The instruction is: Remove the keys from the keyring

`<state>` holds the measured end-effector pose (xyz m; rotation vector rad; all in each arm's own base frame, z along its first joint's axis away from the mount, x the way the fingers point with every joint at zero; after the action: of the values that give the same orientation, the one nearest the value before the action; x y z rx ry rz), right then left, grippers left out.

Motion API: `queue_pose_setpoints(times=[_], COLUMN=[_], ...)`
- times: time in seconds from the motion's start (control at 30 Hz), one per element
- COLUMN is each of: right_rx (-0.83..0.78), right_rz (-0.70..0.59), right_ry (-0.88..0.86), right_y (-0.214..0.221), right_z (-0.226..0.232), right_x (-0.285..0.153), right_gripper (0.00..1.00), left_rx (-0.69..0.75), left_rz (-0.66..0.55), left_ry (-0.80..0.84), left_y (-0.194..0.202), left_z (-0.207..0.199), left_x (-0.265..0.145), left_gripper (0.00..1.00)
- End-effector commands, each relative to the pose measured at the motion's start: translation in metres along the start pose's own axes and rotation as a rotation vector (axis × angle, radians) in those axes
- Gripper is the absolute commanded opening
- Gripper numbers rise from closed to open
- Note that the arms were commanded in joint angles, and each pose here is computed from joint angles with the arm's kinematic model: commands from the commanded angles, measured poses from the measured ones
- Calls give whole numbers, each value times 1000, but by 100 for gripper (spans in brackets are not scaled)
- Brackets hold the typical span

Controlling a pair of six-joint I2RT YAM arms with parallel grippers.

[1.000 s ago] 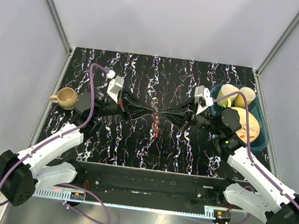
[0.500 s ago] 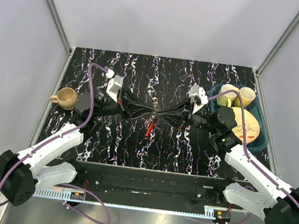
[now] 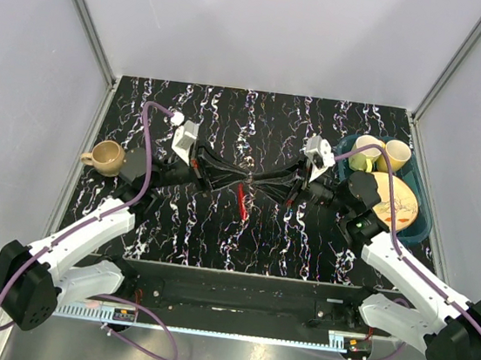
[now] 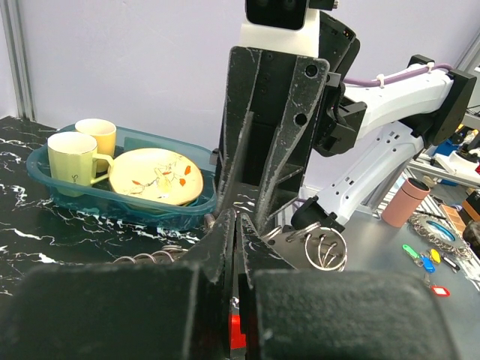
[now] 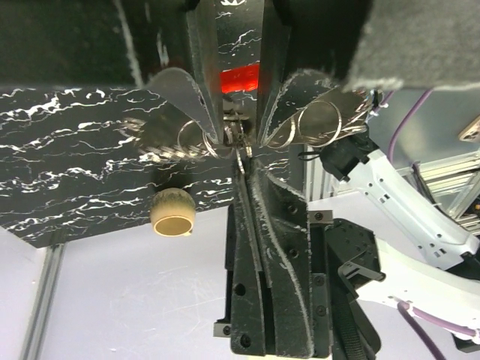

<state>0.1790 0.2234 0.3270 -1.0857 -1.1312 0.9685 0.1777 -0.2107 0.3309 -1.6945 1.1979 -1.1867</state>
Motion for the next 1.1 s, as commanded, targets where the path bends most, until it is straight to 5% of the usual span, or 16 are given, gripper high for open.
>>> queue_pose_setpoints(times=[0.0,0.63,0.77,1.07], right_rx=[-75,-54,-76,-180], right_rz=[-65,-56,-59,140], right_ry=[51,-63,-64,15], right_y=[-13,-6,-8,-8], right_z=[-2,2,2,0], right_x=[0,6,6,-10], right_gripper=[30,24,0,0], left_rx=[64,73,72,56], left_rz=[-38,-63,-68,14], left_ry=[39,61,56,-58], left_y=[-10,-16,-15,2], left_z=[-7,-8,-7,8], left_x=[2,5,5,0], left_gripper=[0,0,0,1])
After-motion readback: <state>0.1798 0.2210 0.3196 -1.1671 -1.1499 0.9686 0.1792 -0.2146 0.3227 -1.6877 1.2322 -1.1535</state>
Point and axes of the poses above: each gripper's point midway between its finger pads, its own x axis out along the fingers, its own z axis along the line the jaws close on, y = z × x, the point moved 8 cm from there along -x, back along the fingers, and after that the axes turned 3 degrees about -x, right-handed, at the moved point
